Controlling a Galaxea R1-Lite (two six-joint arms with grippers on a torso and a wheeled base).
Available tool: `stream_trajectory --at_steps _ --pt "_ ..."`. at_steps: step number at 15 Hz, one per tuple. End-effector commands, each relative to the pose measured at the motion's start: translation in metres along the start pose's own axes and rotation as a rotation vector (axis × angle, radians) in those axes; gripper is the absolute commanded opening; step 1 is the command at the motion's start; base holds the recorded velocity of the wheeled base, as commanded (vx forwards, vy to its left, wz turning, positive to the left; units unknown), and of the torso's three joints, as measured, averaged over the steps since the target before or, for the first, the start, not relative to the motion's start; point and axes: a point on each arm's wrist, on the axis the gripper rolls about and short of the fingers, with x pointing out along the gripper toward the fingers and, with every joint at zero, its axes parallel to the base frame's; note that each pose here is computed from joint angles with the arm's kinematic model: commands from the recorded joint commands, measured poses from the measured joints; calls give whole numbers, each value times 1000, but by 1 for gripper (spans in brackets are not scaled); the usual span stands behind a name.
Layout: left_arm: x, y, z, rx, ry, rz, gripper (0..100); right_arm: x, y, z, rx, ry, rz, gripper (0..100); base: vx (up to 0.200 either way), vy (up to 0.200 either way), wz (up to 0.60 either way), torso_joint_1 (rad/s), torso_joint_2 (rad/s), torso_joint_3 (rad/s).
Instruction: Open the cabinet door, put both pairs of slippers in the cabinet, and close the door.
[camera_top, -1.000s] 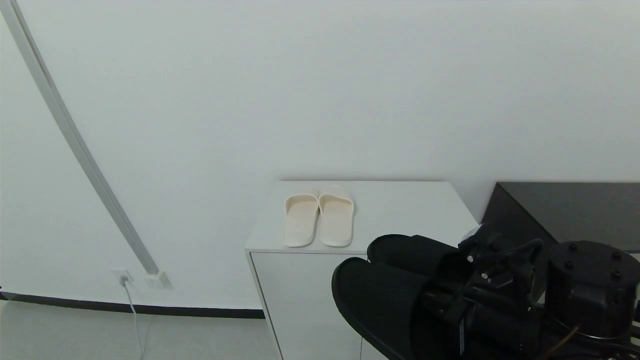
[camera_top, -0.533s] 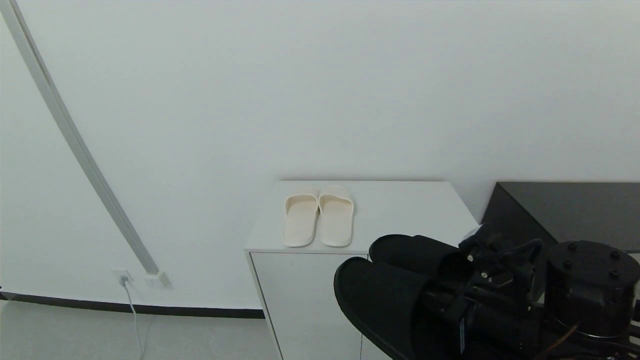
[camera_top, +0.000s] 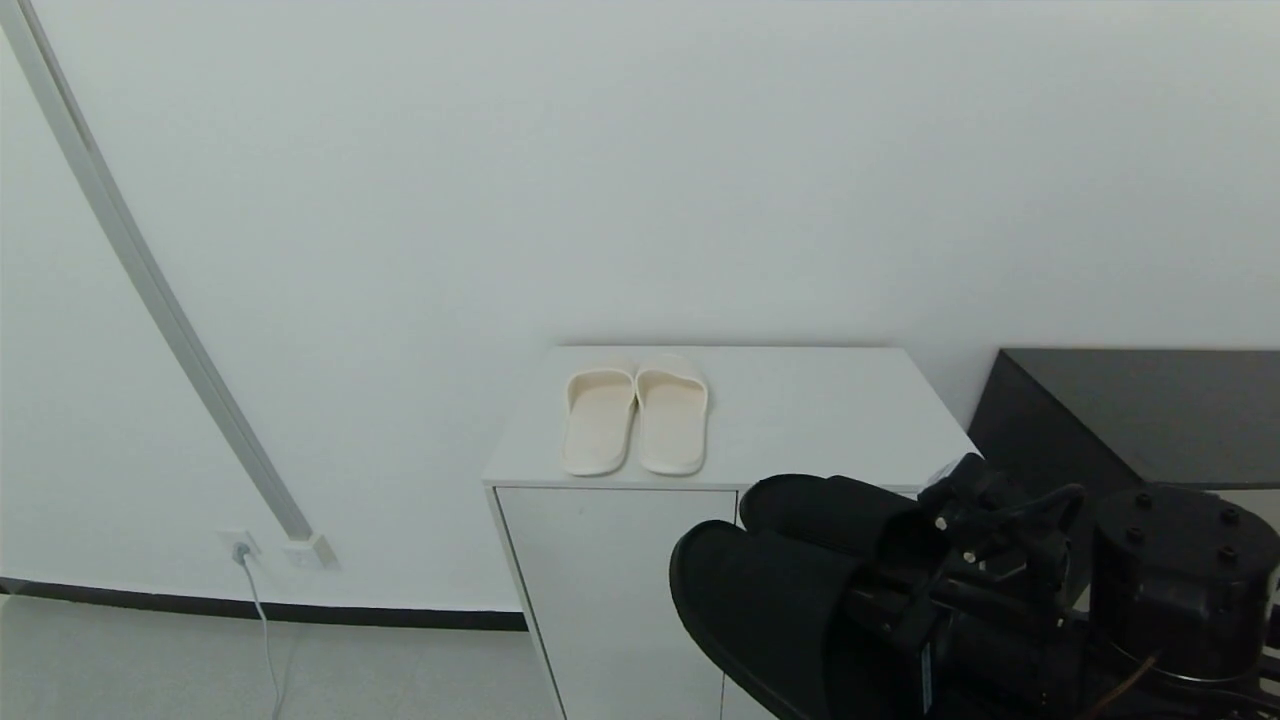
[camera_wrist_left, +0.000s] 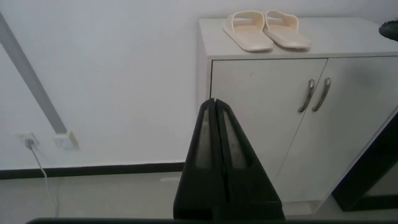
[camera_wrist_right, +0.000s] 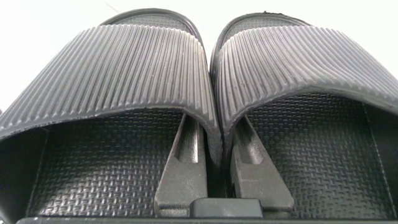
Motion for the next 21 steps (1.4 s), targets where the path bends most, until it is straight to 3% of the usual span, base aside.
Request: stream_trajectory --at_steps 1,5,6,21 --pt "0 0 0 0 3 -1 0 0 0 -1 0 4 -1 0 0 0 0 -163 369 193" --pt "0 0 0 -3 1 -1 0 0 0 -1 -1 6 -1 0 0 0 0 -166 377 204" --pt "0 0 0 -3 1 -1 100 0 0 -2 -1 10 -2 0 0 0 0 -168 388 227" --pt "0 0 0 -3 1 0 100 0 -1 -8 -10 33 -4 0 0 0 0 -210 517 308"
